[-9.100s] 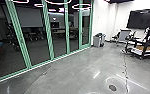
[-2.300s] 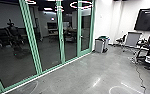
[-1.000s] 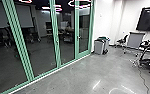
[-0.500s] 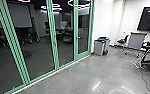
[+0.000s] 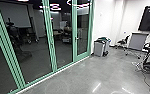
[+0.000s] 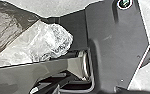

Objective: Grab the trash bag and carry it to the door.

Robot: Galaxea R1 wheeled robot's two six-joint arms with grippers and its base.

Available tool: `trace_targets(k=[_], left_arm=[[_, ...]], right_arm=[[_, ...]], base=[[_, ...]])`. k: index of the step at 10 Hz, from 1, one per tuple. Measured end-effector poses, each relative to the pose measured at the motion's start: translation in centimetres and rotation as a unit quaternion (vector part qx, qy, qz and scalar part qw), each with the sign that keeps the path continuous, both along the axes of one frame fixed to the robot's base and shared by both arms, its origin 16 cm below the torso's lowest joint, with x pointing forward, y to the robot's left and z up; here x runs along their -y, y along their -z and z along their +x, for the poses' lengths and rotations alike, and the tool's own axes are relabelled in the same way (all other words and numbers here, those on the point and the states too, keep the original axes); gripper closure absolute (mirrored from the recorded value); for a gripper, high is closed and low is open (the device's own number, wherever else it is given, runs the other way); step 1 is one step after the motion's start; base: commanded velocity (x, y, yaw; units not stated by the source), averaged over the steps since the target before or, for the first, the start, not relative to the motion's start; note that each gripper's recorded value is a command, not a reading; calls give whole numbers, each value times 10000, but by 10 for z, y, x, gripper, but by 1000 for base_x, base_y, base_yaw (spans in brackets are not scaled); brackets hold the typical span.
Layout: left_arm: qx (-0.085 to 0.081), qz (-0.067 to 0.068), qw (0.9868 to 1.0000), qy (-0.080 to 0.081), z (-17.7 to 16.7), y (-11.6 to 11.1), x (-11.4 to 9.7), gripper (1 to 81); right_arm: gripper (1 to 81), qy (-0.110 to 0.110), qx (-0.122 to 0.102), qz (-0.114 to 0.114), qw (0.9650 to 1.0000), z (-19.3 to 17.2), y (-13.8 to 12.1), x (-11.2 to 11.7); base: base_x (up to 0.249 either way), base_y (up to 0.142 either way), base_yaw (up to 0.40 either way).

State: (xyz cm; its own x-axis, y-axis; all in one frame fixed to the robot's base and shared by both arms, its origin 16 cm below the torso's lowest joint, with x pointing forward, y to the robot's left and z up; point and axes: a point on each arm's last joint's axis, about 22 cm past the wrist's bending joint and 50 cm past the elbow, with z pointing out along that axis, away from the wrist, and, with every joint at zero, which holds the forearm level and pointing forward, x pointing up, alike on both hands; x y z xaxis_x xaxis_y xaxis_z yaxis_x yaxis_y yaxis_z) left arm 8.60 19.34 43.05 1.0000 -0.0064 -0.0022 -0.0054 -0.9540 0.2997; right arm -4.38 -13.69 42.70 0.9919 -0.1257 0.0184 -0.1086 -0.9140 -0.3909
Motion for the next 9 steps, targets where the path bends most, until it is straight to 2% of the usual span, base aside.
trace_targets(k=[6,9], left_arm=[[-2,-1,10000,1,0,0,0,811],[6,-28,10000,8,2,0,4,811]], right_arm=[[10,0,0,0,10000,0,0,0],[10,1,9,-15,10000,2,0,2]], base=[[238,-69,0],[214,0,0]])
